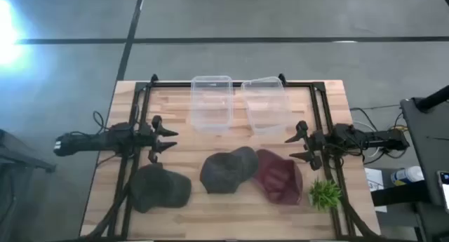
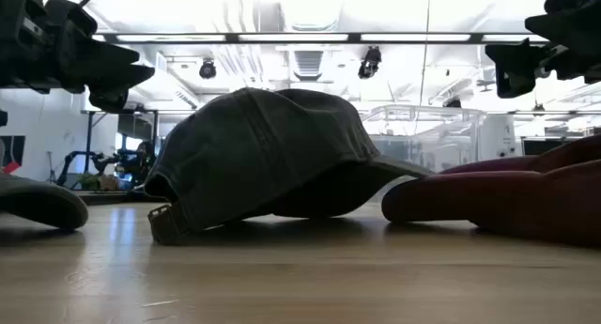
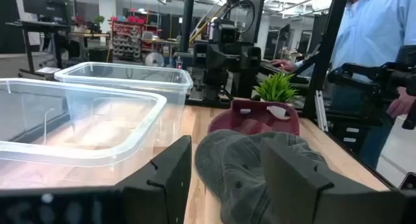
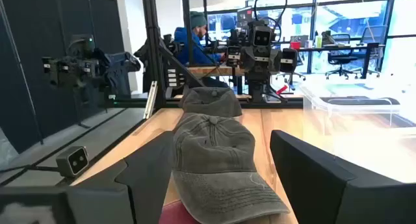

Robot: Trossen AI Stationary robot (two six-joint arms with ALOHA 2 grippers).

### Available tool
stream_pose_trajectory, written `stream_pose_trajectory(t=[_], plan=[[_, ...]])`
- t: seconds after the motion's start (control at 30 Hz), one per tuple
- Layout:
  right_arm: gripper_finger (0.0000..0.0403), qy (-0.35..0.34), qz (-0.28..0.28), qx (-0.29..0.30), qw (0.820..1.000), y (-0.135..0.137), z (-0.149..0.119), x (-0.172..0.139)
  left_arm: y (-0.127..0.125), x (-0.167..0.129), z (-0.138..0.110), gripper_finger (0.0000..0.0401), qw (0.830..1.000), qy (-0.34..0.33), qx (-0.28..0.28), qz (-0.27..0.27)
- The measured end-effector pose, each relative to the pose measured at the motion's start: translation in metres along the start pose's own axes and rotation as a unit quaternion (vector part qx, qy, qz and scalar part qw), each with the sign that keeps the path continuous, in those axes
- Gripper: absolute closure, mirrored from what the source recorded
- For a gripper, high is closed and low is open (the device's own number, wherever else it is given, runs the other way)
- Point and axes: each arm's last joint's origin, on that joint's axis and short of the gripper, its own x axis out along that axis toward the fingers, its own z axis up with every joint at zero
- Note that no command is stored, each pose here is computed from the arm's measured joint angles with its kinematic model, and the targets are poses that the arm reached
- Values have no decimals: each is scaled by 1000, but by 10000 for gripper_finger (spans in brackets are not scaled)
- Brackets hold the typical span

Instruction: Pick & Place hat

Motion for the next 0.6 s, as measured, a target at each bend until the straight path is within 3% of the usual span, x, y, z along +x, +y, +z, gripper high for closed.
stream_pose_trajectory(t=[0.6], plan=[[147, 0, 0, 0, 1000, 0, 0, 0, 0, 0, 0, 224, 1000, 0, 0, 0]])
